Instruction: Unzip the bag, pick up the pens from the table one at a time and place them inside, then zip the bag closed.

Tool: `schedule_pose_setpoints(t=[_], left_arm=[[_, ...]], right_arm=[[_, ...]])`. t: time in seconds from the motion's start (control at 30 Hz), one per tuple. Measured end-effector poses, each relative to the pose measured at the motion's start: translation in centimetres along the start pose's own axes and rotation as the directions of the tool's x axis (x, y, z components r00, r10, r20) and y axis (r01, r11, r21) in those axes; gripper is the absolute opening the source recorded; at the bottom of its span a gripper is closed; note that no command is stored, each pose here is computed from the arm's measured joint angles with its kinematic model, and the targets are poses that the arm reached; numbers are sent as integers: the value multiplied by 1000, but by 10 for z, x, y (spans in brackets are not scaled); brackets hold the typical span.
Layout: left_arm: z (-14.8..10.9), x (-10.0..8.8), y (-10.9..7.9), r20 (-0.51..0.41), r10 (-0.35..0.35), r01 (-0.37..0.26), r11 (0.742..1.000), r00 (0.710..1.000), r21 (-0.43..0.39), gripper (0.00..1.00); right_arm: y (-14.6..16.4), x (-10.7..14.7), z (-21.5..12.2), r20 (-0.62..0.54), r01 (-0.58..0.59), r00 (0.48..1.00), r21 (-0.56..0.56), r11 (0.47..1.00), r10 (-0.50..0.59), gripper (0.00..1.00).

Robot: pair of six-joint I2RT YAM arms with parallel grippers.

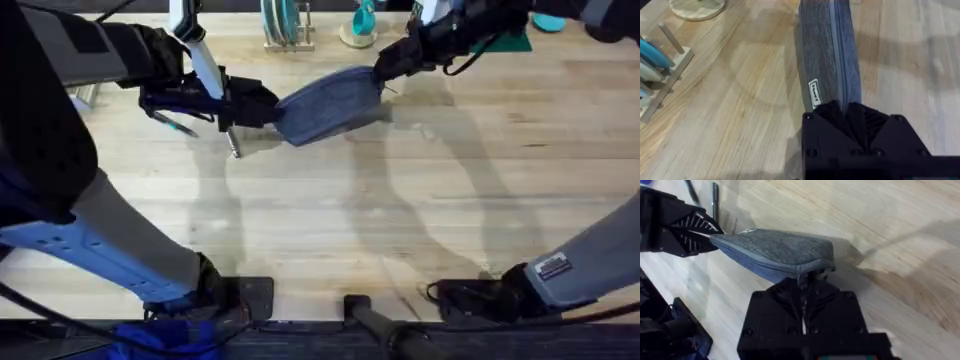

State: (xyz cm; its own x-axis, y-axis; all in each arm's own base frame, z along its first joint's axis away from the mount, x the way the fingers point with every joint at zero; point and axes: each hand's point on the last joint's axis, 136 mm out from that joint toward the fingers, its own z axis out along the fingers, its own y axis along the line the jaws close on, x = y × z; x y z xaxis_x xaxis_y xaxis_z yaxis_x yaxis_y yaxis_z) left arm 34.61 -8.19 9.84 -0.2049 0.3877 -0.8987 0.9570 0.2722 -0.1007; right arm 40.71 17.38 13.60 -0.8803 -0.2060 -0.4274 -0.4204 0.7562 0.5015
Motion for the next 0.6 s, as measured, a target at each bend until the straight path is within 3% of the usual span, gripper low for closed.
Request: schedule_pose_setpoints(t=[0.4,0.47,0.6], left_arm=[[0,0,0,0,0,0,1000,1000,0,42],[0,0,0,0,-3,3,1000,1000,1,42],[1,-1,-1,3,-6,6,1000,1000,5,42]], right_arm=[[-1,0,0,-1,0,1000,3,1000,0,40],[-2,-1,-1,3,-4,1000,9,1000,4,271],[-4,-11,-7,35,6,999,15,1000,-7,832]])
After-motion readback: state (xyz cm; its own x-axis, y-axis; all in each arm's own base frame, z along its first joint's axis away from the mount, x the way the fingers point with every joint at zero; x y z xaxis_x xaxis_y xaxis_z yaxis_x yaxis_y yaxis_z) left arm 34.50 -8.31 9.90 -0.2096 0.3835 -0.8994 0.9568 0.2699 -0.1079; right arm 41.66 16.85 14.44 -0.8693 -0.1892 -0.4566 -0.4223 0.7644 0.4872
